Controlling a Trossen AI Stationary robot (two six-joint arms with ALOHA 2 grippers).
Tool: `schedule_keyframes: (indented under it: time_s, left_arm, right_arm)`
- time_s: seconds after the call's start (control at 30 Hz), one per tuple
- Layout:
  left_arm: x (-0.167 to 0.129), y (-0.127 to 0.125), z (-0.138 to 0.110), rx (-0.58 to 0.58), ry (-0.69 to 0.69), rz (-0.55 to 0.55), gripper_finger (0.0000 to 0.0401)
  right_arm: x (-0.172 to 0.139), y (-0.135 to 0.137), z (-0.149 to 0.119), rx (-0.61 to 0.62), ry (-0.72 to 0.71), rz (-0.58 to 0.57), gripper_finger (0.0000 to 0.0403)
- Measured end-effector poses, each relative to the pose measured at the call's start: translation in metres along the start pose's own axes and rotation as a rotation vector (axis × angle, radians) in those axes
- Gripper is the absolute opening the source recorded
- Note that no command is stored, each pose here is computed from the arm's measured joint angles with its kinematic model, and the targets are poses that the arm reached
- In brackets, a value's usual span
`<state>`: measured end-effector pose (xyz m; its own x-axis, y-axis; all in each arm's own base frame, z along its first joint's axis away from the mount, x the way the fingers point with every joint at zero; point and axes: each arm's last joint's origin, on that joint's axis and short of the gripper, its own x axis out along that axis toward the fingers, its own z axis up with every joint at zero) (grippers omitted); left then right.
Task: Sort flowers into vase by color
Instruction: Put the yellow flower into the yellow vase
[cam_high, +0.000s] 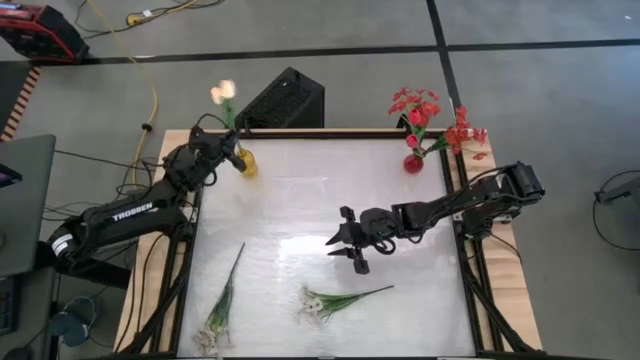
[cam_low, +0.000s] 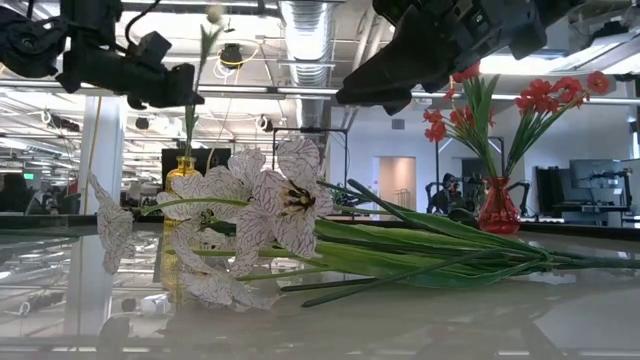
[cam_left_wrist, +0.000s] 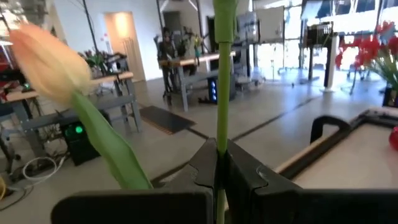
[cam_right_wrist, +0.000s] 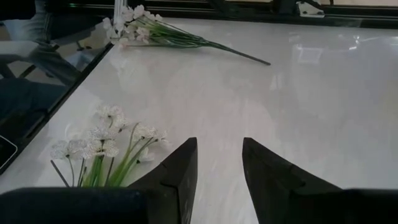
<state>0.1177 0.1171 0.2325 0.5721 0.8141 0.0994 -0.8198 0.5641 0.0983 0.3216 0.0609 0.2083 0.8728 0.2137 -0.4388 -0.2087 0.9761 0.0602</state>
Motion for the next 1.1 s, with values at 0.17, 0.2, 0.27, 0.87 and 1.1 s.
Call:
schedule_keyframes:
  time_s: [0.17,0.2,0.27,0.87,1.1]
  left_arm:
    - [0.0,0.0,-0.002,0.003,0.016,-0.007,0.0]
    - [0.0,0.0,-0.003,0.005,0.028,-0.008,0.0]
    - [0.0,-0.001,-0.005,0.004,0.048,-0.01,0.0]
    - [-0.002,-0.002,-0.017,-0.016,0.173,-0.022,0.0001]
    - [-0.002,-0.002,-0.02,-0.019,0.208,-0.024,0.004]
  right_arm:
    - [0.0,0.0,0.0,0.001,0.0,0.0,0.0152]
    - [0.0,0.0,0.0,0.001,0.0,0.0,0.0152]
    - [0.0,0.0,0.0,0.002,0.0,0.0,0.0152]
    - [0.0,0.0,0.0,0.003,-0.004,0.001,0.0152]
    - [0.0,0.0,0.0,0.003,-0.004,0.002,0.0152]
